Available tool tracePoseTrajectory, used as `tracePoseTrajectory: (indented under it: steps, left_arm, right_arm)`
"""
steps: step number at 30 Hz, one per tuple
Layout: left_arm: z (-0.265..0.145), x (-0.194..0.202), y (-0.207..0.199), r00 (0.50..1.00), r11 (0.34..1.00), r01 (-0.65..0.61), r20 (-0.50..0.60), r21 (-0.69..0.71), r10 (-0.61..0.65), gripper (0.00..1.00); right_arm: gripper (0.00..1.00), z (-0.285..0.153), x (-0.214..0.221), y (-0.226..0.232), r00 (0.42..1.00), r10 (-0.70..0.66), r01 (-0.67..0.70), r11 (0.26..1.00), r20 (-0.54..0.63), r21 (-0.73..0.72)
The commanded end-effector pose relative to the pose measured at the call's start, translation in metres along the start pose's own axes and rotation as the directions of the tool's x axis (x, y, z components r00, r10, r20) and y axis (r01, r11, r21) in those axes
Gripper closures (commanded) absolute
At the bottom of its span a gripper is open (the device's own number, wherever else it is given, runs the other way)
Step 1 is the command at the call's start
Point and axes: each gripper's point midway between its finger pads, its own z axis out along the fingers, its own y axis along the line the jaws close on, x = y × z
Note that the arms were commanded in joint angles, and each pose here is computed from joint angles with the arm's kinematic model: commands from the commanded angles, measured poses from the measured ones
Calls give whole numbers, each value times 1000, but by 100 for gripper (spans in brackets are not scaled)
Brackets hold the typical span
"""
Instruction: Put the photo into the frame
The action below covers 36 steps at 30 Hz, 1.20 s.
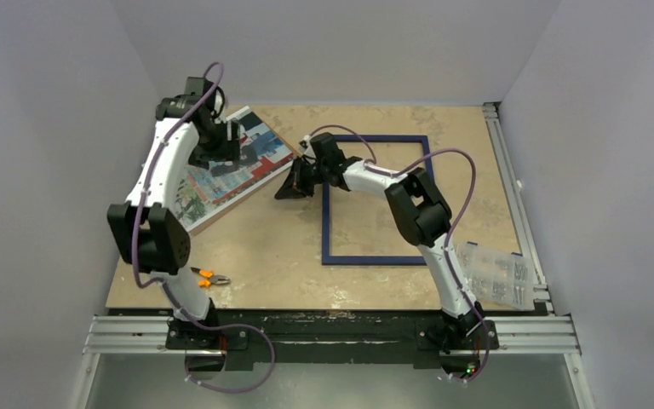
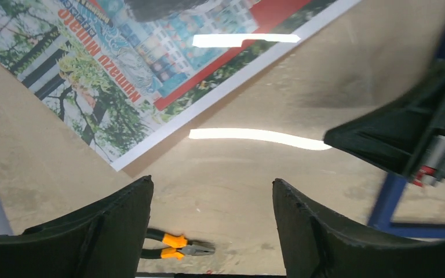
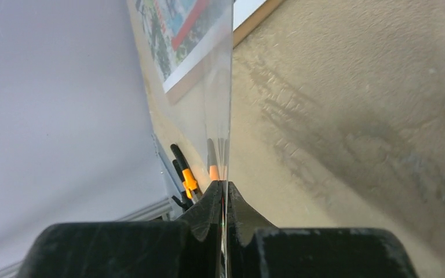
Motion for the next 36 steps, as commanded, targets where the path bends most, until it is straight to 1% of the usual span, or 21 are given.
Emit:
tracePoseTrajectory:
  steps: [1, 4, 7, 9, 11, 16, 22, 25, 30, 33, 36]
  left_arm:
    - [-68, -14, -35, 976, 973, 33, 202, 228, -80, 25]
    - [-110, -11, -55, 947, 929, 33, 284, 368, -147, 22]
    - [-143, -9, -77, 915, 857, 3, 344, 516, -210, 17]
    - [-156, 0, -88, 908, 804, -4, 338, 594, -246, 13]
    - [-168, 5, -98, 897, 756, -30, 351, 653, -268, 12]
    - [-181, 27, -111, 892, 692, -43, 339, 721, -298, 11]
    - [-180, 53, -119, 888, 649, -26, 315, 760, -334, 11]
    - [-168, 67, -128, 900, 637, -6, 281, 771, -332, 11]
    - [-142, 92, -138, 930, 670, -1, 248, 742, -272, 11]
    - [-126, 107, -140, 948, 695, 0, 222, 719, -229, 11]
    - [-113, 119, -140, 959, 716, -1, 205, 698, -198, 11]
  right_arm:
    - [100, -41, -10, 62, 983, -160, 162, 987, 93, -11]
    - [100, -60, -11, 74, 972, -191, 191, 981, 137, 8]
    - [100, -81, -8, 86, 961, -215, 215, 976, 175, 20]
    - [100, -96, -5, 88, 955, -220, 218, 975, 198, 31]
    - [100, -112, -2, 85, 950, -218, 210, 976, 223, 58]
    - [100, -152, 11, 60, 938, -206, 169, 974, 279, 150]
    - [100, -204, 26, 37, 911, -190, 119, 971, 365, 208]
    - [100, -229, 35, 31, 895, -180, 100, 973, 408, 210]
    - [100, -262, 45, 12, 878, -194, 79, 960, 437, 268]
    - [100, -277, 48, 3, 879, -252, 110, 933, 404, 342]
    - [100, -287, 47, 3, 878, -329, 176, 898, 348, 404]
